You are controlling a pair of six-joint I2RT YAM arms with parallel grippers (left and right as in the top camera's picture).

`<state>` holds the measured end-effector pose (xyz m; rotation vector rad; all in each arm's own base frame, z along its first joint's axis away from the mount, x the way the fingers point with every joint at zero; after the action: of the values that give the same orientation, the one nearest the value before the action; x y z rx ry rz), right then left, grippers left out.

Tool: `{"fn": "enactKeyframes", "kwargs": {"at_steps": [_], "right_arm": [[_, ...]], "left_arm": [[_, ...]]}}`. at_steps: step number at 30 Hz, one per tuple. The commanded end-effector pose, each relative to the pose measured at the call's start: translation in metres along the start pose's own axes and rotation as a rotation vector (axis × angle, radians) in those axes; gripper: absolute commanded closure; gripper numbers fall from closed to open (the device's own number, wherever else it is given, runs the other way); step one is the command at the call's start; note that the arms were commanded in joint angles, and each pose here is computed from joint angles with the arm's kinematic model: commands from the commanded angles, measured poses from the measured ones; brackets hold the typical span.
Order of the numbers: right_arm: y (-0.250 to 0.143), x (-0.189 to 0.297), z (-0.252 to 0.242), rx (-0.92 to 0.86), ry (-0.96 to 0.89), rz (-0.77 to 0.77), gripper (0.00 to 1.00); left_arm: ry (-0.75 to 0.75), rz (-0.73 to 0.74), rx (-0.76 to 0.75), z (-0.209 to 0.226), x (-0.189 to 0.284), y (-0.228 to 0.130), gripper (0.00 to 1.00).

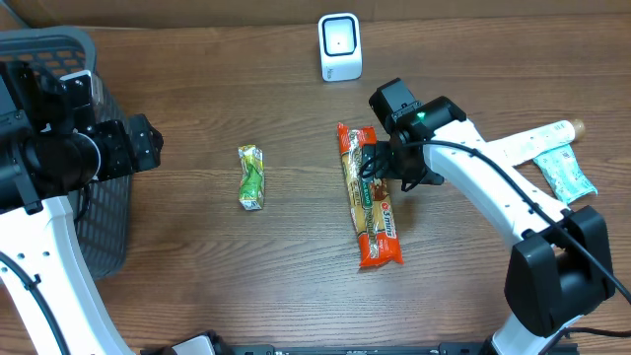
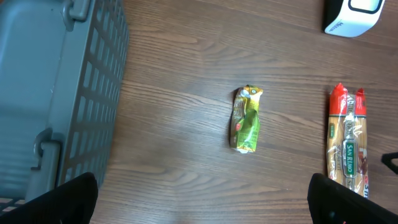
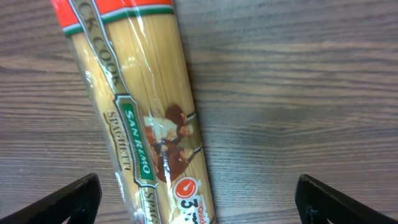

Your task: Scan the item barcode

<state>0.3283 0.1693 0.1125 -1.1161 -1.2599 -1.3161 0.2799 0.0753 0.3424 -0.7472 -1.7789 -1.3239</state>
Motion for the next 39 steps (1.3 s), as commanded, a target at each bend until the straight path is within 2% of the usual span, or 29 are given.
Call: {"fn": "enactKeyframes", "kwargs": {"at_steps": [1, 23, 39], "right_arm": [[0.0, -0.001, 0.003, 0.004, 0.011, -0.001, 0.0], [-0.026, -0.032, 0.015, 0.024, 0.085, 0.072, 0.0], [-0.029, -0.035, 0.027, 0.05, 0.122, 0.065, 0.0]], "left_arm": [[-0.007, 0.0, -0.016, 0.0, 0.0, 0.001, 0.0], [-0.007, 0.0, -0.016, 0.0, 0.0, 0.001, 0.0], [-0.007, 0.0, -0.016, 0.0, 0.0, 0.001, 0.0]]}}
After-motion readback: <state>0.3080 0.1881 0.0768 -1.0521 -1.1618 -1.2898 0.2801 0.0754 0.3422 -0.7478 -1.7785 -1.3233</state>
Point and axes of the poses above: each gripper's point midway between its finger pads, its own x axis back along the fingers, its own z axis along the line the jaws close on, y = z × x, the point moved 2 cm from there along x, back along the fingers, and after that the axes turned 2 degrees about x, right-handed, at the moved point
